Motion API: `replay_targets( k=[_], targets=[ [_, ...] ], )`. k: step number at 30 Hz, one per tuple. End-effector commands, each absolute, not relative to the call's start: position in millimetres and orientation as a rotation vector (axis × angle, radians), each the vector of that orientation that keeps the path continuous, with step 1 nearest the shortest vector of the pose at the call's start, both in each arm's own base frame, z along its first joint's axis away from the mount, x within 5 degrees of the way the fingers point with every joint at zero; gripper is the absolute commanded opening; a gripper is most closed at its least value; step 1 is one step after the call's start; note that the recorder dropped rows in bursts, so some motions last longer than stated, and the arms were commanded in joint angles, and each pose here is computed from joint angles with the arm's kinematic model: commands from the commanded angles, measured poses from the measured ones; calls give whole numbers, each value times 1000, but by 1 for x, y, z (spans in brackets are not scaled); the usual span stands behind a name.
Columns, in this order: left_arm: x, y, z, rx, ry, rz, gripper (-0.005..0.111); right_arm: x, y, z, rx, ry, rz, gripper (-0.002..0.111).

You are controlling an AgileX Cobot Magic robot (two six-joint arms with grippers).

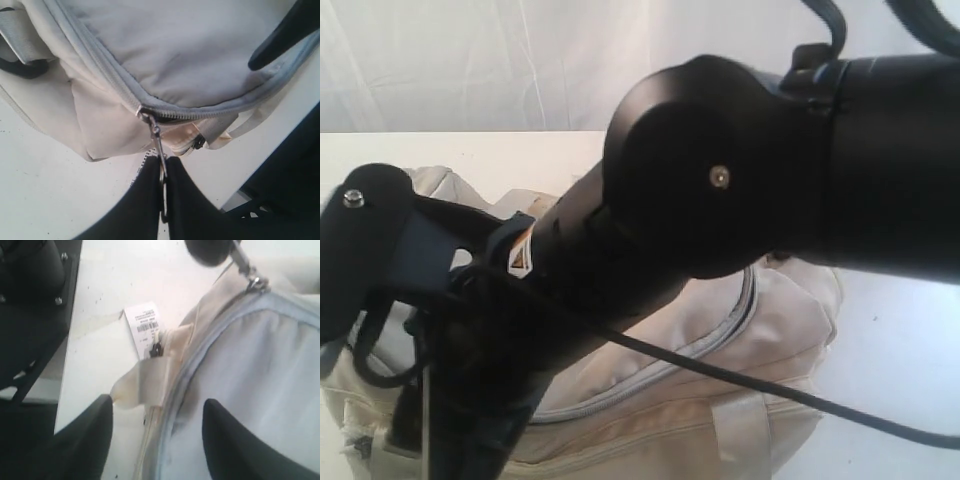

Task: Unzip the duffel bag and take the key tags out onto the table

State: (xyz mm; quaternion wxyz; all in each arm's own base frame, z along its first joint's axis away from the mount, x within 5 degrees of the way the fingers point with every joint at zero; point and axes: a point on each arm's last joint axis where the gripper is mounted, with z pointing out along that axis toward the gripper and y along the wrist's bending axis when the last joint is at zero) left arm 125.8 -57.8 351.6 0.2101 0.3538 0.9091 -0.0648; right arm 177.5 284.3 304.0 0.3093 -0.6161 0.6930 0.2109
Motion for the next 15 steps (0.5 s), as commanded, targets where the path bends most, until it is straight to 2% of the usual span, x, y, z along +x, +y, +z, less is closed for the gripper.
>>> replay_targets(
  k=[1, 3, 6, 11, 15],
  targets=[
    [118, -59, 355, 1004, 2536, -237, 0, 182, 295, 300, -1562, 1812, 608, 52],
    [118, -59, 355, 1004, 2536, -237, 0, 185, 299, 295, -1549, 1823, 604, 51],
    [118, -59, 355, 1004, 2536, -232, 0, 187, 301, 289, -1555, 1841, 602, 39],
    [127, -59, 352, 1001, 2545, -199, 0, 186, 302, 287, -1564, 1858, 615, 0],
    [144, -62, 347, 995, 2550, -151, 0, 185, 301, 286, -1556, 1890, 641, 0]
  ],
)
